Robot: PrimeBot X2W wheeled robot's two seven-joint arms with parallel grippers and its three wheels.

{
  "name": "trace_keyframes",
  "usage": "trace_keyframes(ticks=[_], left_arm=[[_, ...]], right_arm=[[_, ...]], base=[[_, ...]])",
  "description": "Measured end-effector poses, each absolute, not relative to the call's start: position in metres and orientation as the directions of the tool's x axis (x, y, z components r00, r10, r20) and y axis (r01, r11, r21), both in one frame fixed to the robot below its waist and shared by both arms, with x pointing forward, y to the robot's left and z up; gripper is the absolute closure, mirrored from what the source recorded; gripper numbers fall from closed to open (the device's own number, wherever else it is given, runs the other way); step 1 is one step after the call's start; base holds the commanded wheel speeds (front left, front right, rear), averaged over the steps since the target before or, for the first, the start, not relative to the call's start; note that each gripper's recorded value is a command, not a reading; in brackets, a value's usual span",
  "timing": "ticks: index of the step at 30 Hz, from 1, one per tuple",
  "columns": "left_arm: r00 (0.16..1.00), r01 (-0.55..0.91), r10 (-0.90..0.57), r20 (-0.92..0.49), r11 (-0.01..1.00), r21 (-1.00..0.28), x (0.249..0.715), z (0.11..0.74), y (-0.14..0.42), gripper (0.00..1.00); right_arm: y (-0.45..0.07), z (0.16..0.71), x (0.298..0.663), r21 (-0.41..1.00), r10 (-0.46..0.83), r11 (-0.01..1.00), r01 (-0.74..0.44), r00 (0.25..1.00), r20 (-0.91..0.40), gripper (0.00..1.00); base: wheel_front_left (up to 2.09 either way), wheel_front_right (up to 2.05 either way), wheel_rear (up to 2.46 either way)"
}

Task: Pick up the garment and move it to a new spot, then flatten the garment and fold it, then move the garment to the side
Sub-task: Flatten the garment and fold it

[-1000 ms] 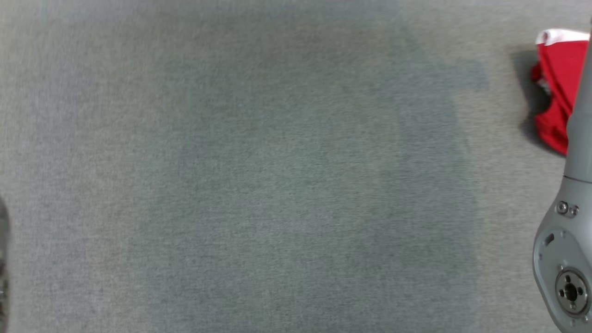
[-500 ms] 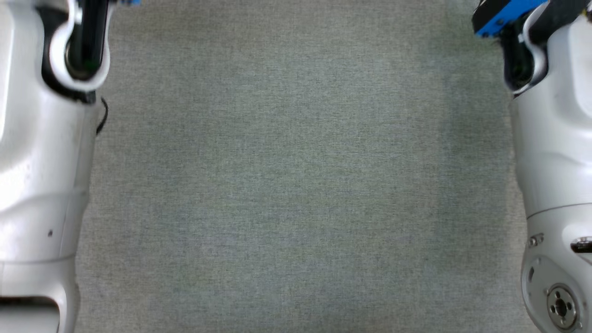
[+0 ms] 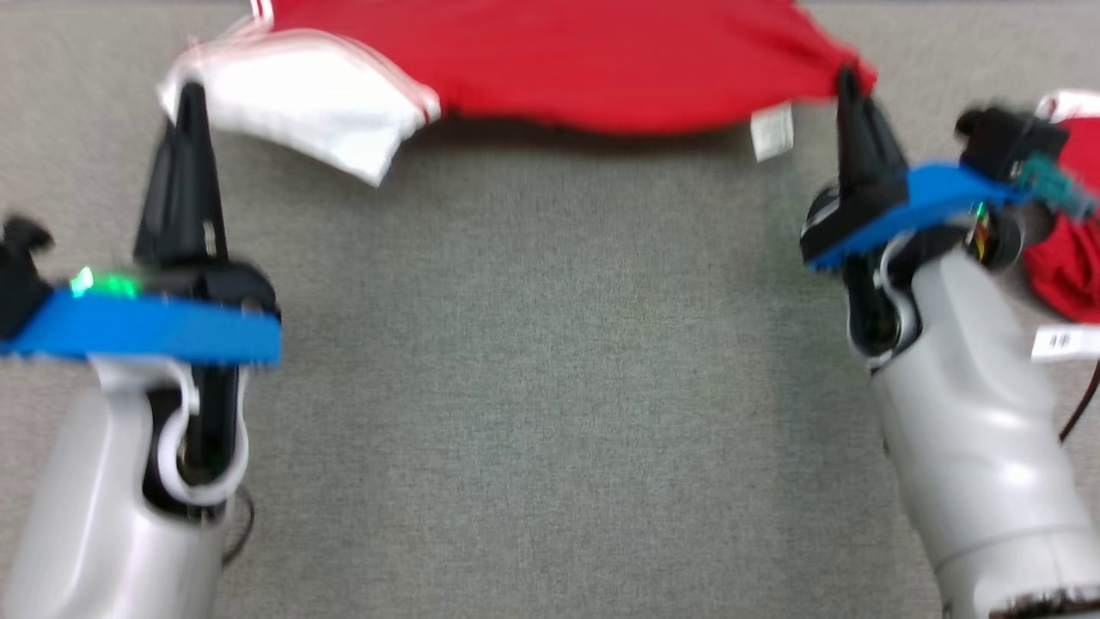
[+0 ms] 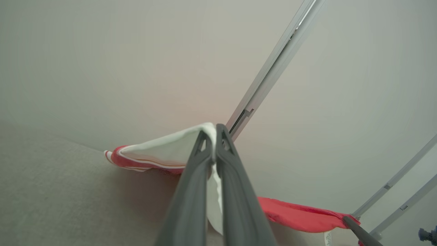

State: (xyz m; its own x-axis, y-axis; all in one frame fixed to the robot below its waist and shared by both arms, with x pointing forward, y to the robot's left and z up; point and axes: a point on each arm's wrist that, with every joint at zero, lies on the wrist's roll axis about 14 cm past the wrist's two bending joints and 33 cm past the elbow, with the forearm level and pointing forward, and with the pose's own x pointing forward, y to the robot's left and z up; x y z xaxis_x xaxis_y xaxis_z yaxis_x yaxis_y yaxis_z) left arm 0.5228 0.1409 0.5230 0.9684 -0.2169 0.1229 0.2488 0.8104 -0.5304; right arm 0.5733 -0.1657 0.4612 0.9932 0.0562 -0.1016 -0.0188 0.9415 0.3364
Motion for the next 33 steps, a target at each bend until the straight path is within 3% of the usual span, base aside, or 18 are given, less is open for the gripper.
trace_keyframes(ticks=[9, 17, 24, 33], left_arm=[[0.977, 0.211, -0.179, 0.112, 0.81, -0.547, 0.413, 0.546, 0.151, 1.0], [0.965, 0.249, -0.255, 0.062, 0.812, -0.528, 0.339, 0.556, 0.137, 1.0], [0.958, 0.202, -0.279, -0.069, 0.823, -0.532, 0.305, 0.529, 0.138, 1.0], [0.936, 0.161, -0.3, -0.184, 0.83, -0.534, 0.299, 0.494, 0.135, 1.0]], right_arm=[[-0.172, 0.484, 0.487, 0.394, 0.037, 0.919, -0.015, 0.998, -0.048, 1.0], [-0.192, 0.485, 0.401, 0.429, 0.012, 0.903, 0.025, 0.996, -0.084, 1.0], [-0.201, 0.457, 0.339, 0.449, 0.022, 0.889, 0.086, 0.973, -0.23, 1.0], [-0.198, 0.417, 0.321, 0.448, 0.044, 0.882, 0.145, 0.923, -0.383, 1.0]], base=[[0.0, 0.0, 0.0], [0.0, 0.0, 0.0], [0.0, 0.0, 0.0], [0.0, 0.0, 0.0]])
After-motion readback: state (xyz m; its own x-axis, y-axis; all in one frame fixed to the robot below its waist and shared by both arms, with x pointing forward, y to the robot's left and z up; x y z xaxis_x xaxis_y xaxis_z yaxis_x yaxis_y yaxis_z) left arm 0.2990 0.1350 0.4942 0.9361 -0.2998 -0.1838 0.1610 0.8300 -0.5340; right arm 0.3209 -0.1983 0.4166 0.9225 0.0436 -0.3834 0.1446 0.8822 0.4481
